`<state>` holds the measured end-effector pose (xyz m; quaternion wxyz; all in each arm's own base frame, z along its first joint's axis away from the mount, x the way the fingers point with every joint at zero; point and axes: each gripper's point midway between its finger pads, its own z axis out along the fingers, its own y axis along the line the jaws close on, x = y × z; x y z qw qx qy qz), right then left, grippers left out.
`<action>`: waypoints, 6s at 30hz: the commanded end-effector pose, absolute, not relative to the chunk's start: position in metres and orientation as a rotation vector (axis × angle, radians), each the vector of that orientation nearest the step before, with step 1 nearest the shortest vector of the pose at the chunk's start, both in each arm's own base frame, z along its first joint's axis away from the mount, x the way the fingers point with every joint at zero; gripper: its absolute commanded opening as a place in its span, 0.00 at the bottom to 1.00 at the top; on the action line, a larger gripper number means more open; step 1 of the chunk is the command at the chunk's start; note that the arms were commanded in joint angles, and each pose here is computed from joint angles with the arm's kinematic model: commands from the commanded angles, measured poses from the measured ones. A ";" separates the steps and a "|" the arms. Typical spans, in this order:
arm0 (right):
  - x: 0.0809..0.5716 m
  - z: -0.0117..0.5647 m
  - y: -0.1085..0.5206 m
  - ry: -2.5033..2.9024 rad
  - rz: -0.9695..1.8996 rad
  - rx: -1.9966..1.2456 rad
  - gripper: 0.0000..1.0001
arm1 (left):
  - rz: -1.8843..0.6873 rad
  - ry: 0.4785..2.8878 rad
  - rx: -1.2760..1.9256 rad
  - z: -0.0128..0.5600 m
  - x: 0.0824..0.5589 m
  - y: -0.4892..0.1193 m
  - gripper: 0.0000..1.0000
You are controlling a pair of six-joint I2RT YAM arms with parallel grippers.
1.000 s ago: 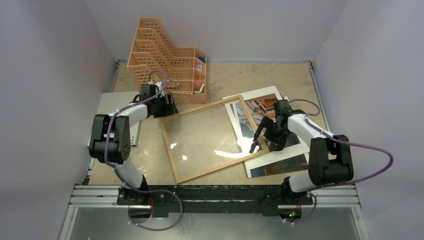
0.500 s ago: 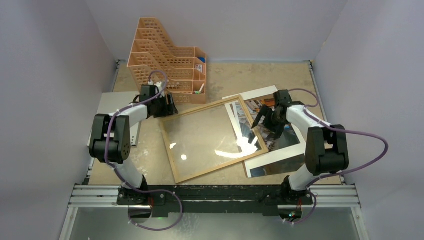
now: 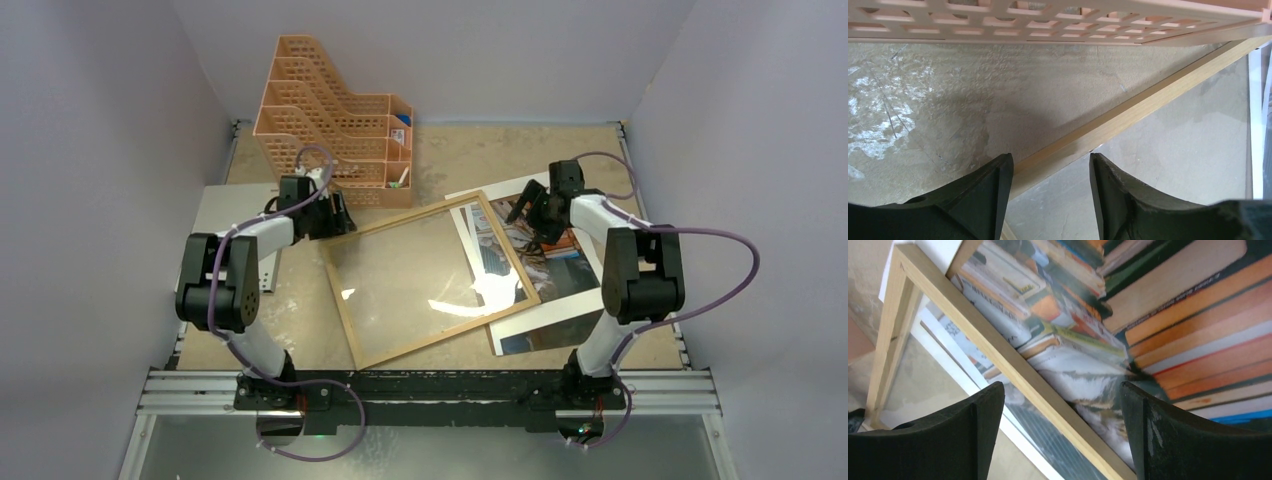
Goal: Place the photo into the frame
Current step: Pick up the photo frame item at the center of the board.
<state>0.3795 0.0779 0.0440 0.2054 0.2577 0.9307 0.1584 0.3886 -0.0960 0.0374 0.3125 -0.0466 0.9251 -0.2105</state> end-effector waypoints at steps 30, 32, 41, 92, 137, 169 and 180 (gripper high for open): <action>0.438 0.051 -0.082 2.580 -0.611 0.315 0.81 | -0.282 2.535 -0.384 0.073 0.366 -0.061 0.63; 0.435 0.044 -0.086 2.607 -0.659 0.285 0.81 | -0.266 2.553 -0.396 0.069 0.360 -0.058 0.63; 0.439 0.031 -0.091 2.636 -0.813 0.216 0.73 | -0.203 2.589 -0.454 0.057 0.346 -0.050 0.63; 0.369 0.101 -0.057 2.338 -0.013 1.088 0.75 | -0.301 2.557 -0.418 0.083 0.360 -0.061 0.63; 0.346 0.025 -0.118 2.138 0.433 1.255 0.74 | -0.308 2.575 -0.500 0.072 0.368 -0.061 0.64; 0.351 0.068 -0.071 2.006 0.679 0.922 0.54 | -0.369 2.570 -0.480 0.066 0.371 -0.068 0.64; 0.385 0.107 -0.081 1.969 0.336 0.707 0.00 | -0.362 2.534 -0.473 0.084 0.379 -0.067 0.64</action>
